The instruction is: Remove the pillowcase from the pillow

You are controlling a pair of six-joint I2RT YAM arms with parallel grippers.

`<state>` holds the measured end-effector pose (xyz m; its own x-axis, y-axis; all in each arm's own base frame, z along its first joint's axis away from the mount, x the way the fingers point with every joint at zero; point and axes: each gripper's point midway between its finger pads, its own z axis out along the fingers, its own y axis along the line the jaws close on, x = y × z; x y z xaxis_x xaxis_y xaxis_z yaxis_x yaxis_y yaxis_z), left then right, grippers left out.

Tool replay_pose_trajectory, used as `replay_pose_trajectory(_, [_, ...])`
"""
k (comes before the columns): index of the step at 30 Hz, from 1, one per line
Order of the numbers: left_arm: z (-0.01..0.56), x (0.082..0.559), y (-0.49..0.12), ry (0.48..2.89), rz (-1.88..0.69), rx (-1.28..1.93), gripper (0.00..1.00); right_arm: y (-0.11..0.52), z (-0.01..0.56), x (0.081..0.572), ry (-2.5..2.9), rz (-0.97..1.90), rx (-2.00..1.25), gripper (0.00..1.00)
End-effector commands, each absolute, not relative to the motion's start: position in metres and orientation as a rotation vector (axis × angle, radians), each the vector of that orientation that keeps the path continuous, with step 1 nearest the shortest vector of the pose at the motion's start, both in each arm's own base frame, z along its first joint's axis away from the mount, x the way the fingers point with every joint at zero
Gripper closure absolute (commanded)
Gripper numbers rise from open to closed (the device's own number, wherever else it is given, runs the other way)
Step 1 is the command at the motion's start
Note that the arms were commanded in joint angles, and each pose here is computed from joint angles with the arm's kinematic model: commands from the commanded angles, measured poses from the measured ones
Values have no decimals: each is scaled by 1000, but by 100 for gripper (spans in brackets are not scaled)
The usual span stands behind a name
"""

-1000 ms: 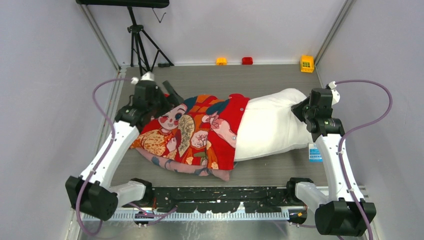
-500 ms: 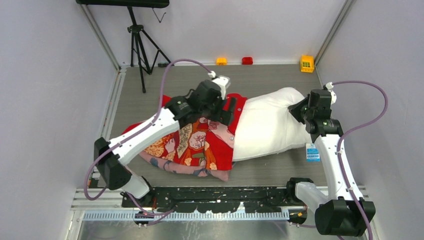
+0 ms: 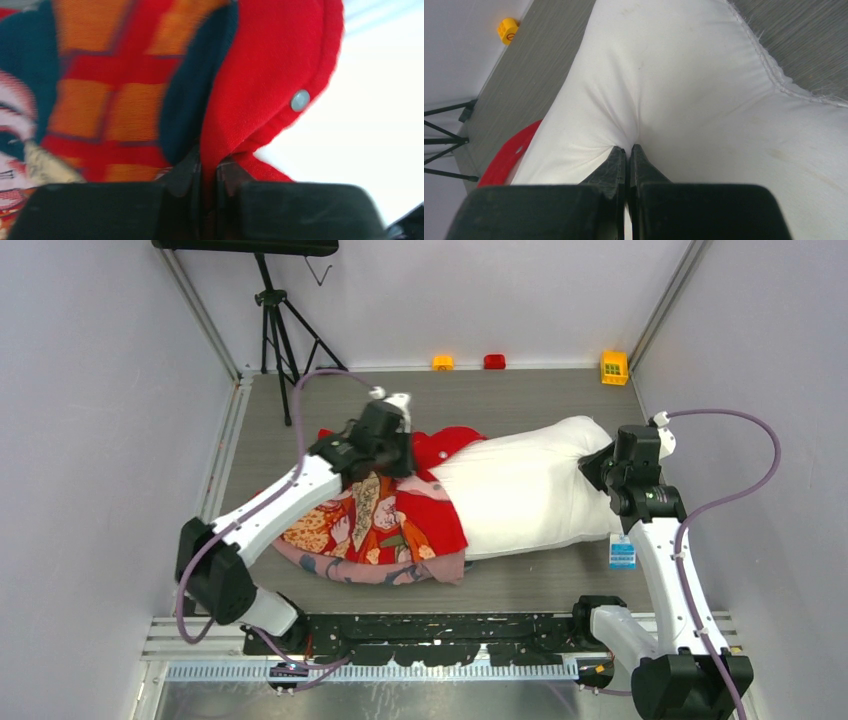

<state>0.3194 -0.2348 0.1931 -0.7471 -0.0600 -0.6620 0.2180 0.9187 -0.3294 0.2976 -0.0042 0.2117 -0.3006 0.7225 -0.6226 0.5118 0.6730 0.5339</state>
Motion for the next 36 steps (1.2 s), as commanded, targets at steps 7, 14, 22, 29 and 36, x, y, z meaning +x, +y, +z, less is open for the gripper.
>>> replay_pose_trajectory(7, [212,328,-52,2154,-213,-485,100,-61,251,277,1687,48,1139,100])
replay_pose_trajectory(14, [231,307,19,1948,-42,-823,100,-51,267,276,1682,116,1061,95])
replay_pose_trajectory(22, [239,327,-74,1996,-631,-550,100,54,297,307,1948,596,515,12])
replay_pose_trajectory(29, [225,317,-84,2098,-656,-474,100,145,304,294,2121,535,40,11])
replay_pose_trajectory(36, [227,304,-85,2117,-651,-424,99,245,259,275,2261,385,-412,10])
